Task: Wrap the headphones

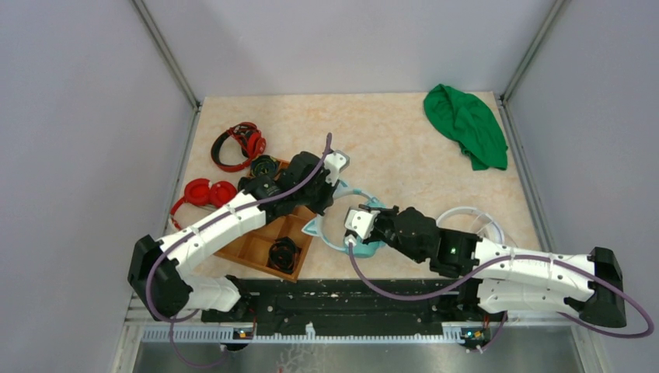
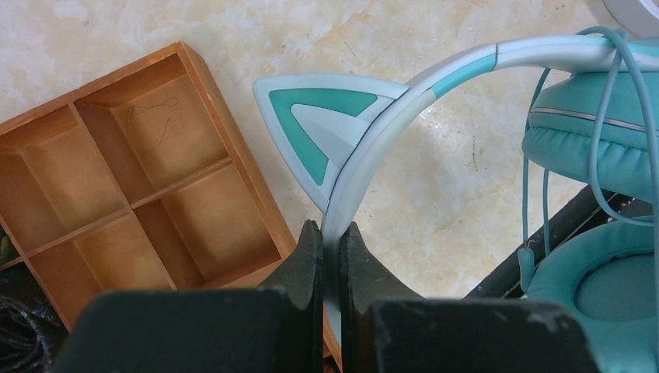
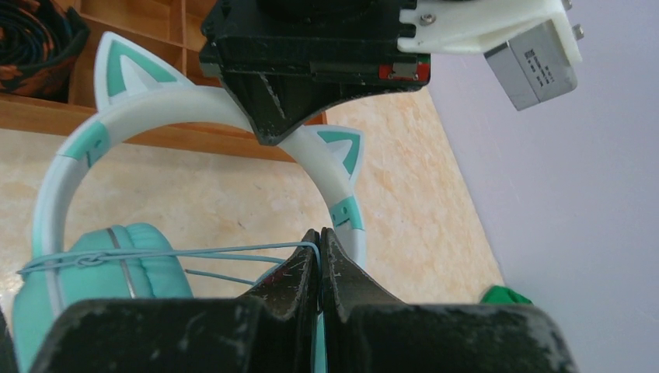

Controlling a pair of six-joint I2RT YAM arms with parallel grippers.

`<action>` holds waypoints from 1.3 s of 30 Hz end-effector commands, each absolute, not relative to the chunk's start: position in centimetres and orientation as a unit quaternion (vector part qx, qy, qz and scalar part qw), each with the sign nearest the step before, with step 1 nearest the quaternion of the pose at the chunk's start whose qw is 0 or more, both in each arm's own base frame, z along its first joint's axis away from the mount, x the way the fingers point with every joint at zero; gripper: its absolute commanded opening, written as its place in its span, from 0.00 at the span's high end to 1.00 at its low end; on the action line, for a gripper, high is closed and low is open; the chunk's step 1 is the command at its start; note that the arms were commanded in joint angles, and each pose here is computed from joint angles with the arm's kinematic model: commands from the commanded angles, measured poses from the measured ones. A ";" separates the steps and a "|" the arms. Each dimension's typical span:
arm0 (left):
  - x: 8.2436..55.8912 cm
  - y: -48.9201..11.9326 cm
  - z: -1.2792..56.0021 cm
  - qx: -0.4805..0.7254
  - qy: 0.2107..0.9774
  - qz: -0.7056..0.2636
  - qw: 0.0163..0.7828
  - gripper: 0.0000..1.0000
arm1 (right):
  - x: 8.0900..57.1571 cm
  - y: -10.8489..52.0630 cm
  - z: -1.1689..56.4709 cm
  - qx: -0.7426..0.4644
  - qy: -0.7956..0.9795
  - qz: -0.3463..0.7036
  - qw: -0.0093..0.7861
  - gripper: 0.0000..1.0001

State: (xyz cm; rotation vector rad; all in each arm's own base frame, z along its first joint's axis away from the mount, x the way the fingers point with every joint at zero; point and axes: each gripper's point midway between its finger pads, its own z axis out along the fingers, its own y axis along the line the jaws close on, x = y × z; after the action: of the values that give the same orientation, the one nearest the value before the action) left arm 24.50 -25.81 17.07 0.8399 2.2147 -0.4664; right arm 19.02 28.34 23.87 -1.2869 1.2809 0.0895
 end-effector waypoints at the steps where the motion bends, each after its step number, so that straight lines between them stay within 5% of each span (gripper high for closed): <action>1: 23.8 -26.5 18.8 0.343 0.834 -0.210 0.379 1.00 | 20.2 26.4 27.0 -0.506 0.553 0.000 0.662 0.99; 23: 22.8 -27.4 17.8 0.355 0.837 -0.213 0.358 1.00 | 18.2 29.4 32.7 -0.501 0.508 0.104 0.693 1.00; 39: 21.1 -27.4 18.1 0.415 0.806 -0.227 0.355 1.00 | 20.5 25.5 32.5 -0.511 0.506 -0.040 0.693 1.00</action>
State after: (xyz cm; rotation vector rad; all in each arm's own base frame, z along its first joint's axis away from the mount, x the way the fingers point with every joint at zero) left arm 22.29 -27.34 17.21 0.9640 2.1707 -0.5634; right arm 19.46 27.60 27.20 -1.2962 1.1813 -0.0019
